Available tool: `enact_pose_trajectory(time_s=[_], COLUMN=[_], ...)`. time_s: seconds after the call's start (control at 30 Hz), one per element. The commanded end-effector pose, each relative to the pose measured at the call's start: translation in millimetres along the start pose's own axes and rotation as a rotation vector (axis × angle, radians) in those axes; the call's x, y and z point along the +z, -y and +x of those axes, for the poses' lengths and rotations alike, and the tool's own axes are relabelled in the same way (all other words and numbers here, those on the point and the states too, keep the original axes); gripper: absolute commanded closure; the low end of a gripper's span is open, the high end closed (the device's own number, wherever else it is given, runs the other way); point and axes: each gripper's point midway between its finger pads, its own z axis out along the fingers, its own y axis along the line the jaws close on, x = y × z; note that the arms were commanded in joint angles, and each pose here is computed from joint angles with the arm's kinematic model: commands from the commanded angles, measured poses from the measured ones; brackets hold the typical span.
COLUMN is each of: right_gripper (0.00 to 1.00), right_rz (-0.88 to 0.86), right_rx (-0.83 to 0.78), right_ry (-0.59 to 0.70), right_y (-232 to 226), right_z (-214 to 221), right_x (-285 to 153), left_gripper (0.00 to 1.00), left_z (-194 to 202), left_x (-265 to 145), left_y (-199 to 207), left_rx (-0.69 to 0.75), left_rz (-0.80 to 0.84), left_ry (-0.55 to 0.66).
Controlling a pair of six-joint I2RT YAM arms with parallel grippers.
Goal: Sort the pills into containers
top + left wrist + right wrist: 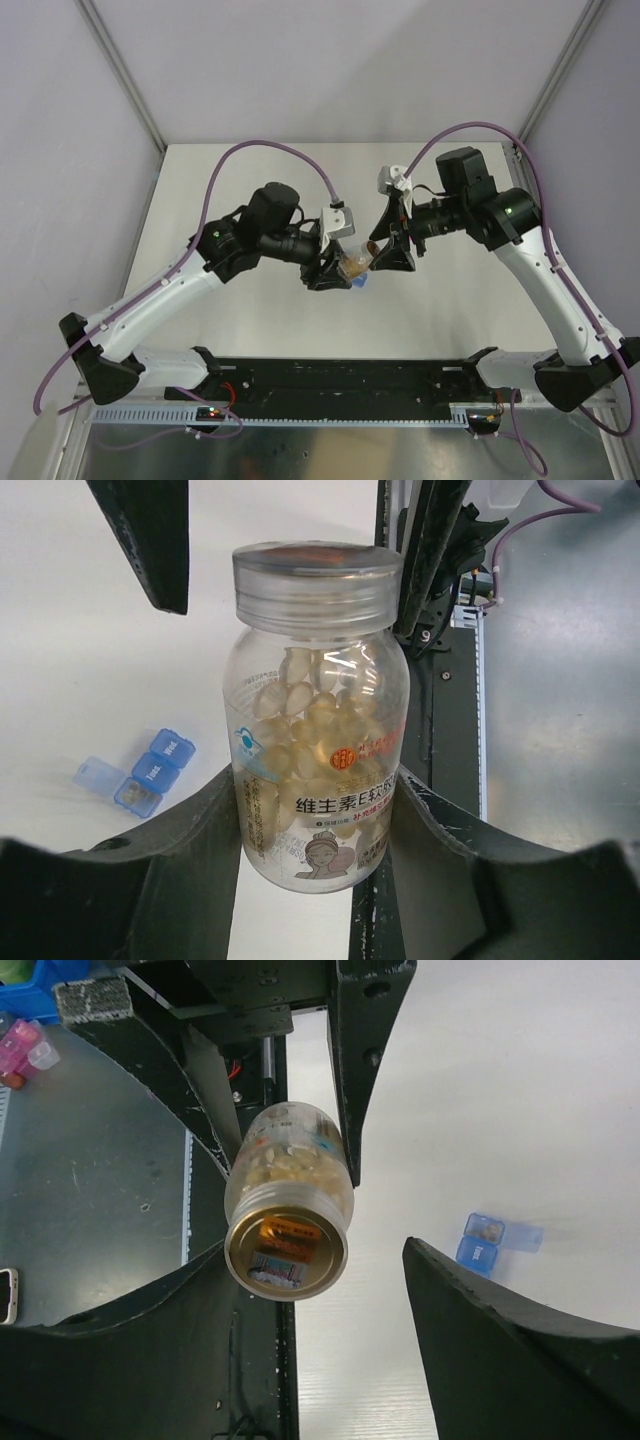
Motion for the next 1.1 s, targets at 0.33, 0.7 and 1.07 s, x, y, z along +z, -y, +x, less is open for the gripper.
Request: enact_pose_trajectory(time_s=[0.33, 0.7, 1.07], right_gripper=[0.62, 0.88, 0.82], right_rz=[-0.062, -0.086, -0.188], right_rx=[-0.037, 0.160, 0.666], right_ry=[0.029, 0.039, 0.087], right_y=[-9.9, 10.5, 76.9], right_z=[-13.8, -4.6, 10.3], right_x=[1.7, 16.3, 42.5], left_gripper=[1.00, 1.00, 1.00], left_z=[-20.4, -33.8, -17.2], left_x=[-2.0, -6.9, -0.5], left_y=[-0.8, -25.3, -73.6], left_rx=[0.023, 0.041, 0.217], left_rz=[0.011, -0.148, -0.633], left_ry=[0.037, 0.040, -0.124])
